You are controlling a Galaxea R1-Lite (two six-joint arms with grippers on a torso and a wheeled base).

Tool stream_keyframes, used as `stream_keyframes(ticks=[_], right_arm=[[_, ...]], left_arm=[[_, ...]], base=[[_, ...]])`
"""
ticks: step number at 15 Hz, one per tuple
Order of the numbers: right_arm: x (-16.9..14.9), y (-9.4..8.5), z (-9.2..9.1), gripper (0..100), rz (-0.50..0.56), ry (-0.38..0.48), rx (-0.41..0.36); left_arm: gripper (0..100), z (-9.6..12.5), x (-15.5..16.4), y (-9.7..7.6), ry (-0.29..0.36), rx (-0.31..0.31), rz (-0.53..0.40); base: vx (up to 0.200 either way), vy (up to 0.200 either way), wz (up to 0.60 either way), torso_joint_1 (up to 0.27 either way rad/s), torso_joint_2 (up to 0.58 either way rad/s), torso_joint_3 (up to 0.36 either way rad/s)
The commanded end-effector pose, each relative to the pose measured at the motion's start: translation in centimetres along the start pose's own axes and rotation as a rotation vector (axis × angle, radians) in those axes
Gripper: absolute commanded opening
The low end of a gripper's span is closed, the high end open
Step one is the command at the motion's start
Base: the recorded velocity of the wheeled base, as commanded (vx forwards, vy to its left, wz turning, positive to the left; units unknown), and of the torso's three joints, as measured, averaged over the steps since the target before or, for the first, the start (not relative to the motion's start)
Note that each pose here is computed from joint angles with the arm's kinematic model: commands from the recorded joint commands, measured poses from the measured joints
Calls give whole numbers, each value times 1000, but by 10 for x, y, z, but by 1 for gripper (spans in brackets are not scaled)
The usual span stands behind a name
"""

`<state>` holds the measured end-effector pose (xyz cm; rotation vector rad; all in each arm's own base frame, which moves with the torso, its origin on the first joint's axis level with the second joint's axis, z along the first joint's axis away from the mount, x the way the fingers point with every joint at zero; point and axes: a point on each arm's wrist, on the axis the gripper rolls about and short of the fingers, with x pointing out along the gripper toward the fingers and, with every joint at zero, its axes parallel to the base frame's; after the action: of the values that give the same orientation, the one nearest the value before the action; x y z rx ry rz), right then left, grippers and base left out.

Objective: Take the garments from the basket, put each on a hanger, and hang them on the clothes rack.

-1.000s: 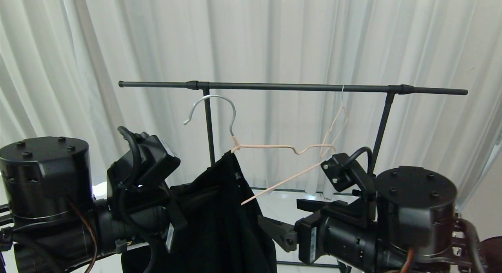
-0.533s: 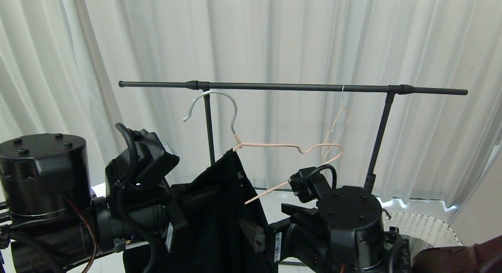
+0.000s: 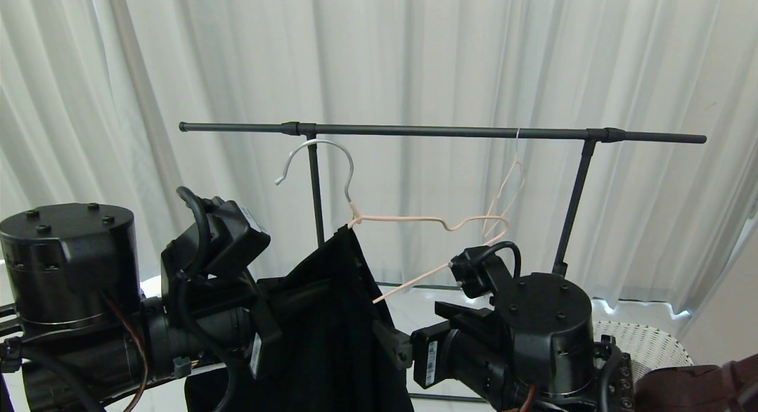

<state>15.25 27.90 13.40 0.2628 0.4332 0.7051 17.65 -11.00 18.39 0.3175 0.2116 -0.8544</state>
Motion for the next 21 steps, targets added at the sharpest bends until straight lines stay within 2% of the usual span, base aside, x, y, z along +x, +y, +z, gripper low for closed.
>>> stream_keyframes(ticks=[1,7,9,13,17,19,21], right_arm=[[-3,-3,7,100,-4,-20,7],[-3,-8,7,100,-27,-21,9],[5,-13,4,100,-47,-13,7],[18,11,-2,100,17,-15,-14],[19,18,-11,100,34,8,-28],[23,15,-13,100,11,10,-30],[32,4,-20,100,-88,2,-40]], left_arm=[[0,0,0,-1,0,2,-2],[0,-1,-1,2,1,-3,10],[0,5,-1,-8,-21,17,-35],[0,7,4,-11,-22,23,-56],[0,9,5,-10,-27,23,-54],[0,10,4,-11,-33,25,-57],[0,11,3,-11,-37,26,-54]], base=[[0,0,0,0,0,0],[0,0,0,0,0,0],[0,0,0,0,0,0],[0,0,0,0,0,0],[0,0,0,0,0,0],[0,0,0,0,0,0],[0,0,0,0,0,0]])
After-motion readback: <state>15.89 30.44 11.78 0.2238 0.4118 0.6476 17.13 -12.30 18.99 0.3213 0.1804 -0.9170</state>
